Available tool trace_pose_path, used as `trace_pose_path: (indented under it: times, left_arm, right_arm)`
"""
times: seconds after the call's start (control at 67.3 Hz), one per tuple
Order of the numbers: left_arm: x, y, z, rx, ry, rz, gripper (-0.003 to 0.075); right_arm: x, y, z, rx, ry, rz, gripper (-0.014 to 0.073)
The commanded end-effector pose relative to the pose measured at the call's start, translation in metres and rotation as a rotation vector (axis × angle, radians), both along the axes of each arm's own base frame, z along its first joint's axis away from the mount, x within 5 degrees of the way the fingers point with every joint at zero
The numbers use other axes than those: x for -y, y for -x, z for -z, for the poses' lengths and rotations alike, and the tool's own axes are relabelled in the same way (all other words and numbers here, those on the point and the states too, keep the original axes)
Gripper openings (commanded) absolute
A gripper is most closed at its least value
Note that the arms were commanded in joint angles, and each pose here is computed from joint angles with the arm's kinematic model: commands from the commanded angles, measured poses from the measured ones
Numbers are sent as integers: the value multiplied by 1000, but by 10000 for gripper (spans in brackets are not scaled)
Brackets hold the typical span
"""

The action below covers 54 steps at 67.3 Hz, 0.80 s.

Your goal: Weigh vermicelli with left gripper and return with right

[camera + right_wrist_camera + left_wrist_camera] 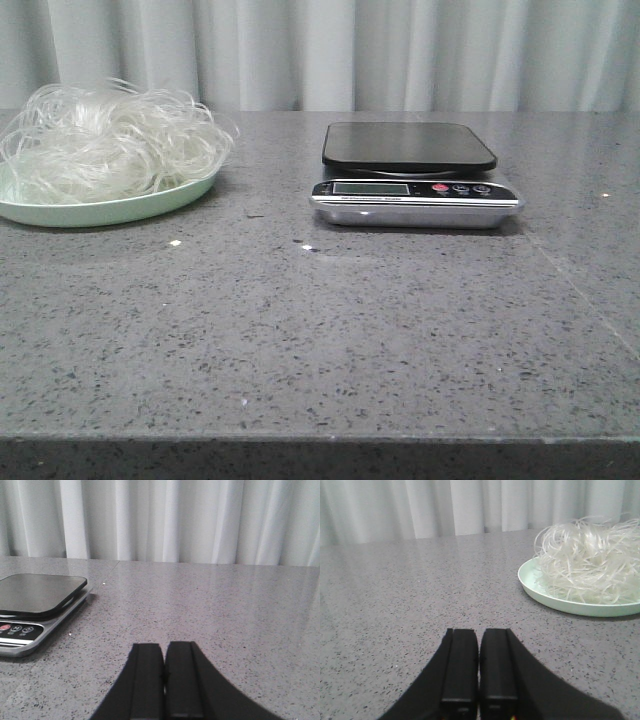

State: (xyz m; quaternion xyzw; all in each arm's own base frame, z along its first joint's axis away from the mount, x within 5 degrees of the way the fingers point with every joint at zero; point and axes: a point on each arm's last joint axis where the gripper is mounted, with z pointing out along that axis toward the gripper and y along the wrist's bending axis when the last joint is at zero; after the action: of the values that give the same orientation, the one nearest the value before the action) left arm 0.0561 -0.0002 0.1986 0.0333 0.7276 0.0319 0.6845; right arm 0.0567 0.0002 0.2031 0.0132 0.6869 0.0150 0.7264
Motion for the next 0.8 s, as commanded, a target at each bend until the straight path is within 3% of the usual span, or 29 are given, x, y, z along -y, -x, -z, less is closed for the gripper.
trace_pose_path:
  times: [0.0,0.788]
  left_arm:
    - [0,1,-6,91,20,-6,136]
    - [-1,1,-10,134,20,-8,136]
  right_arm:
    - [1,3,-10,100,-1,17,151]
    - [1,3,-10,100,-1,17,151]
